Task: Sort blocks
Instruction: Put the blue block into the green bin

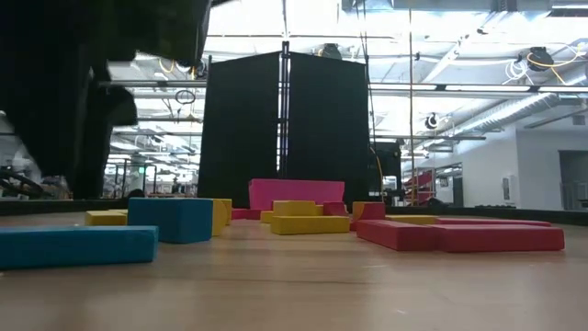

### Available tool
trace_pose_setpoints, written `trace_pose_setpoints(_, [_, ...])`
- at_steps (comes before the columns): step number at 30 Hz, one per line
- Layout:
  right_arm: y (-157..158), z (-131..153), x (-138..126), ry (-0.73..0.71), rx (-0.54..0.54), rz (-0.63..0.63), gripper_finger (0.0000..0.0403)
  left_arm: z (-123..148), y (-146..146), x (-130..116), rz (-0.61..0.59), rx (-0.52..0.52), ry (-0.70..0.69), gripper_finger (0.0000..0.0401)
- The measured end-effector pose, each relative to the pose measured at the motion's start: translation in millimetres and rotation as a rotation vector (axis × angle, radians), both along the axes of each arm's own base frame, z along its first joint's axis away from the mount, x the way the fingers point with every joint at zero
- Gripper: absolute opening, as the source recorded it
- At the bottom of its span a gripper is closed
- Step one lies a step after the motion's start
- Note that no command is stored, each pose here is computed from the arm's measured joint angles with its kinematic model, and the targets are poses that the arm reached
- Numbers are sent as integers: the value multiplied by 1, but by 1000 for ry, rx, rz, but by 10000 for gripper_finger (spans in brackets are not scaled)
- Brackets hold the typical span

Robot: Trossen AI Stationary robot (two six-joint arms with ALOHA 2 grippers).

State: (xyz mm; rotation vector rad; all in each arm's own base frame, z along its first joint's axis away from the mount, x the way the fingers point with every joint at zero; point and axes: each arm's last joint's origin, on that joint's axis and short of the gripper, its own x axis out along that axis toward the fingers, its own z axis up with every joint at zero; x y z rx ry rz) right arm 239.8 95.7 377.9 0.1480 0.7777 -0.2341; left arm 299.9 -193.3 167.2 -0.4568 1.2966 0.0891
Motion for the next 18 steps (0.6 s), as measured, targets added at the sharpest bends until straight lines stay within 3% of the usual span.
trace_pose_setpoints(18, [0,0,0,10,-17,15,306,-28,-9,9,-26,1,1,186])
